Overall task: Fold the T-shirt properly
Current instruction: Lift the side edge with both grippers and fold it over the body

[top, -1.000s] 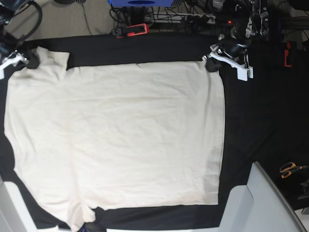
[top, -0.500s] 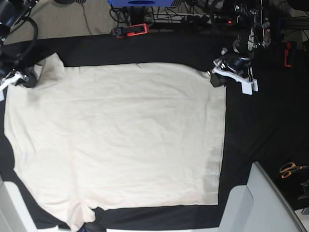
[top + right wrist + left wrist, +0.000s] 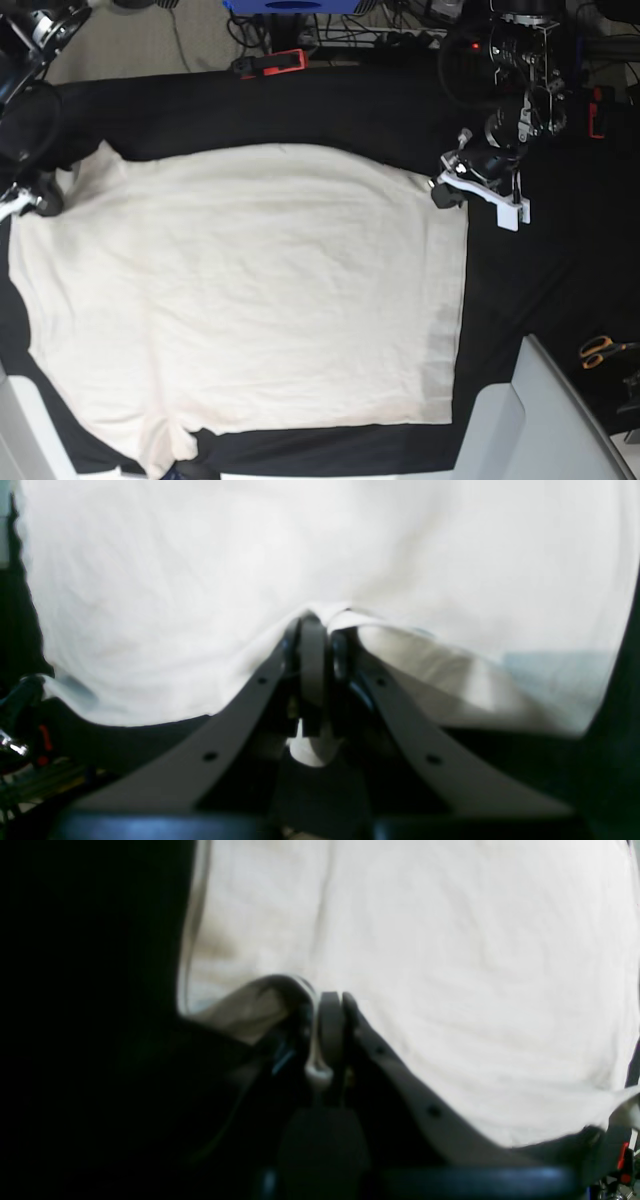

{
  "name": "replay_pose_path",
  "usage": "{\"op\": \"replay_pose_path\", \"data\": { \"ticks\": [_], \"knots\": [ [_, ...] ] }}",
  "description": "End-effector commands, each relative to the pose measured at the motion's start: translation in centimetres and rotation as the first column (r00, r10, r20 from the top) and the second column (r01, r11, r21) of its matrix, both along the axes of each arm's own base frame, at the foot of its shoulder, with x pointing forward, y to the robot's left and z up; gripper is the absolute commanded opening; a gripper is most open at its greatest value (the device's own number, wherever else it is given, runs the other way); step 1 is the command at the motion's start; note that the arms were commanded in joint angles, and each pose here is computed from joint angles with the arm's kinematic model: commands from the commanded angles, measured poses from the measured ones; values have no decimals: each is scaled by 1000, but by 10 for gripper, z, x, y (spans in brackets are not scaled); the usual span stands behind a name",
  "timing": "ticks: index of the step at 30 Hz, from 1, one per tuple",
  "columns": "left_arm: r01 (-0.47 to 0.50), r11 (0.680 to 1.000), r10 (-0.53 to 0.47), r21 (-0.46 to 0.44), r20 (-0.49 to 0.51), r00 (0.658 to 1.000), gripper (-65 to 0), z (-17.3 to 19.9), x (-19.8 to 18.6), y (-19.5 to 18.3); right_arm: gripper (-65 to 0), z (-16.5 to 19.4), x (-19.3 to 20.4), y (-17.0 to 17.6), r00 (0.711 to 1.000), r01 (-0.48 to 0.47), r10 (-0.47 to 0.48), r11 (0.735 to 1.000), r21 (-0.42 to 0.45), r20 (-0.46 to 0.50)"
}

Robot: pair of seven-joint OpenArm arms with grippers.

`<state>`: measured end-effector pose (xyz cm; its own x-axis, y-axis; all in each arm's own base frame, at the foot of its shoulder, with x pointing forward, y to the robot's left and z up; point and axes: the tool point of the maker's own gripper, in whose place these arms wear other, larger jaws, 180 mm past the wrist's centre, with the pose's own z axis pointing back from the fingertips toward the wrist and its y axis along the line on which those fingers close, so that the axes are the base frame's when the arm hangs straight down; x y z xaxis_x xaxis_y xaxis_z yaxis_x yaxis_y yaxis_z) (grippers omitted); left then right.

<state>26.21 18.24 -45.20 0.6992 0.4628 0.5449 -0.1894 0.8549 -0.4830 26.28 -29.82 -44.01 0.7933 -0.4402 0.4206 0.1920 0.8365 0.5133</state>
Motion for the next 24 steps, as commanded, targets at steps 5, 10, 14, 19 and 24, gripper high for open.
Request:
{"op": "replay_pose_path", "data": {
  "ticks": [5, 10, 14, 19, 24],
  "knots": [
    [-42, 999, 42, 4, 30, 999, -650, 9, 20, 10, -644, 12, 26, -19, 998, 32, -34, 999, 27, 48],
    [-57, 998, 57, -7, 22, 998, -650, 3, 33, 13, -644, 15, 41, -23, 998, 24, -26, 999, 33, 60],
    [-58, 998, 59, -7, 44, 997, -650, 10, 44, 14, -644, 17, 59, -12, 996, -29, 28, 999, 15, 80],
    [5, 1000, -6, 21, 48, 999, -650, 13, 56, 7, -644, 23, 74, -2, 992, -70, 70, 998, -4, 103],
    [40, 999, -41, 28, 40, 998, -650, 10, 66, 0, -644, 26, 88, 8, 988, -102, 102, 995, -8, 120]
  ]
}}
